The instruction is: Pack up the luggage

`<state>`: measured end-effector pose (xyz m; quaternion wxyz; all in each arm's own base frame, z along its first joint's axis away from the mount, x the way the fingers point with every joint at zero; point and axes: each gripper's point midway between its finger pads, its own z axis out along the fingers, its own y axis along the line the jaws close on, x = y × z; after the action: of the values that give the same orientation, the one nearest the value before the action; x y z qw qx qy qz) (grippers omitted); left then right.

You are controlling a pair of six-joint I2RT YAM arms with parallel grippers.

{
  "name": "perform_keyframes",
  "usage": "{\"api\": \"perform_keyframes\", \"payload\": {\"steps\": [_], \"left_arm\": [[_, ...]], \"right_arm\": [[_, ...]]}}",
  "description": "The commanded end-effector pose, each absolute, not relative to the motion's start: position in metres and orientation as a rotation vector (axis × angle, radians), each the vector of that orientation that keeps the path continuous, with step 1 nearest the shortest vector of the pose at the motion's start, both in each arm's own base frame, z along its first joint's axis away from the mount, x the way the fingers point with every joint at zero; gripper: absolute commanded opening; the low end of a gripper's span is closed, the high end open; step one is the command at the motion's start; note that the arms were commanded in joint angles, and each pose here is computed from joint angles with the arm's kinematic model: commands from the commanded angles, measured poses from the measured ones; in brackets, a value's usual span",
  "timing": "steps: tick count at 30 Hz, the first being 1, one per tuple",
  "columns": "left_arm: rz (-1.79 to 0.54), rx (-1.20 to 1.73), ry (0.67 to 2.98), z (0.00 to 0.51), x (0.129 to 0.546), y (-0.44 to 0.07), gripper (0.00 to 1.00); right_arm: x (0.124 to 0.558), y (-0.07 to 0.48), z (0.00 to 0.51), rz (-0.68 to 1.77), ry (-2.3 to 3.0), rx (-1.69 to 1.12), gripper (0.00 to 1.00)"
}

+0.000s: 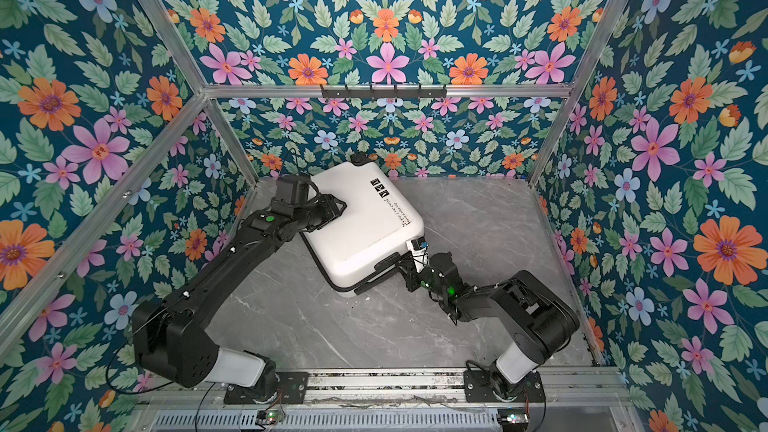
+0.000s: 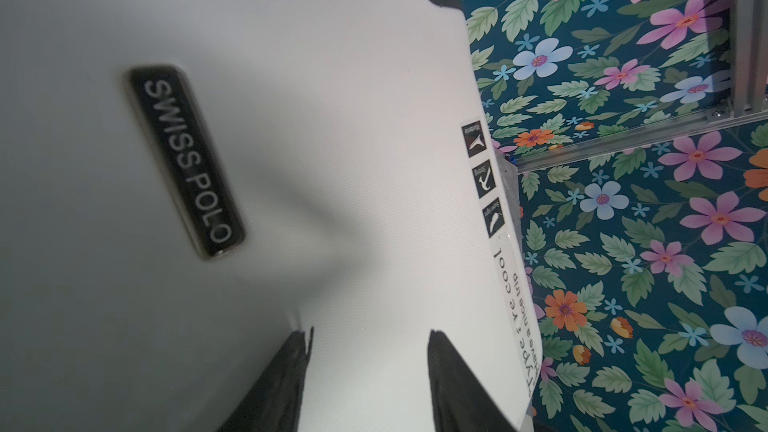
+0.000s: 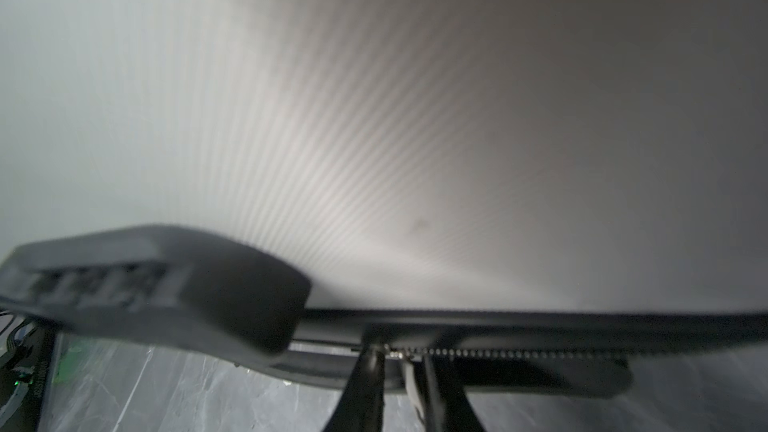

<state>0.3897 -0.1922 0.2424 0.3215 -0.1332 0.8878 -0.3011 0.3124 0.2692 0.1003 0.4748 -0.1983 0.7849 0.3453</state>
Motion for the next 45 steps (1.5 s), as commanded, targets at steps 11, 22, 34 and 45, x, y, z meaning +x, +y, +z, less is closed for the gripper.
{"api": "perform_keyframes", "payload": {"steps": [11, 22, 34, 45], "left_arm": [[-0.54, -0.476, 2.6, 0.183, 0.349, -0.159, 0.51], [-0.523, -0.49, 2.613, 0.177, 0.347, -0.154, 0.51], [-0.52, -0.512, 2.616, 0.173, 0.345, -0.152, 0.51], [-0.515, -0.52, 2.622, 0.169, 0.344, -0.151, 0.51]], "right_arm": [[0.333, 0.253, 0.109, 0.755, 1.903, -0.339, 0.0], [0.351, 0.207, 0.115, 0.628, 1.946, -0.204, 0.0], [0.388, 0.18, 0.122, 0.639, 1.956, -0.093, 0.0], [0.433, 0.171, 0.142, 0.673, 1.918, -0.048, 0.0]]}}
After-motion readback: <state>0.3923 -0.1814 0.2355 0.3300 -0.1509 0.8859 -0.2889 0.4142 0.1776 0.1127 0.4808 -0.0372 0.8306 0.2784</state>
